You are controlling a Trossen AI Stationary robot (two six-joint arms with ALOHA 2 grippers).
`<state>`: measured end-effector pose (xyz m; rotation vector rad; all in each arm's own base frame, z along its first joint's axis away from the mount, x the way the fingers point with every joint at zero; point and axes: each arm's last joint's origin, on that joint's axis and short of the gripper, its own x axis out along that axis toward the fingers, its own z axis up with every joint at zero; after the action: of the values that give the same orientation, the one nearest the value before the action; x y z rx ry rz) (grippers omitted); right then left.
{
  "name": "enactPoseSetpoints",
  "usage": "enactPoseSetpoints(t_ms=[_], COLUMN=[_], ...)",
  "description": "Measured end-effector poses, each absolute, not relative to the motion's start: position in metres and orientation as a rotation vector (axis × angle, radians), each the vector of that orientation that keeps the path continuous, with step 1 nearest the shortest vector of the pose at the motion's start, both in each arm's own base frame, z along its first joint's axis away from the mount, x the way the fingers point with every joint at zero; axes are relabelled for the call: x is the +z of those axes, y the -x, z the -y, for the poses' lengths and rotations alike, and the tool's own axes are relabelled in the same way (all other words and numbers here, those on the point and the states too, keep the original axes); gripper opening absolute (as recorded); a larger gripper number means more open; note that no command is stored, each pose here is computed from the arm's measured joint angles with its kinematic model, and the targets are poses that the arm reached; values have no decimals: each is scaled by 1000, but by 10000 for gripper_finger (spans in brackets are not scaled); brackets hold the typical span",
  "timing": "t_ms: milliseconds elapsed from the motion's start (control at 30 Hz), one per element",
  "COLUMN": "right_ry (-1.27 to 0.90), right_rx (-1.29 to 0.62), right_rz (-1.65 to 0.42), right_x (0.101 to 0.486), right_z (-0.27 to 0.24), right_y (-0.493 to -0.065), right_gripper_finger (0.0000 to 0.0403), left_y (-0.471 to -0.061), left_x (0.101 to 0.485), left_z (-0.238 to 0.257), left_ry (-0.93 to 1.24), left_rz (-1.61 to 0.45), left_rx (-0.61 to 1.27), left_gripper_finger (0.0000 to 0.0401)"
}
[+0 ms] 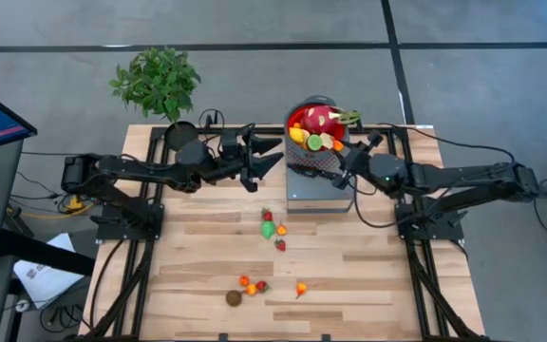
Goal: Pick & Place Fruit
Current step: Put the yellow pear into the red colander on the shelf, then put the half kiwi into the red colander on the shelf
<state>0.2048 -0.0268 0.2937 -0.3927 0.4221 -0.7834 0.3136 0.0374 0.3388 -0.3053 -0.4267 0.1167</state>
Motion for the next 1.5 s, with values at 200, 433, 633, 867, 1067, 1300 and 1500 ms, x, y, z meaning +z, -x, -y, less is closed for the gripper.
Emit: enactPoseSetpoints(t_ms=[200,433,633,867,1067,1300,1500], right_ry=[389,308,289,296,301,325,332], right_rx=[-764,-715,-689,-680,-670,-669,-651], right_rz=[-423,-383,-423,-453,-442,-426,-351], right_x=[294,294,281,270,271,276,294], right_z=[39,62,80,84,82,80,68], right_y=[-205,-208,-219,-230,-232,-227,-214], right_gripper_finger=[105,105,105,107,151,219,217], left_y=[-314,-314,-314,-314,-314,-314,-314], left_x=[339,339,339,339,339,339,339], left_z=[-37,-37,-37,-37,-37,-37,-37], left_ry=[305,305,305,306,305,305,306], left_rz=[427,427,427,427,427,427,427], left_rx=[117,118,118,117,118,117,117], left_gripper_finger=[229,230,230,230,229,229,229])
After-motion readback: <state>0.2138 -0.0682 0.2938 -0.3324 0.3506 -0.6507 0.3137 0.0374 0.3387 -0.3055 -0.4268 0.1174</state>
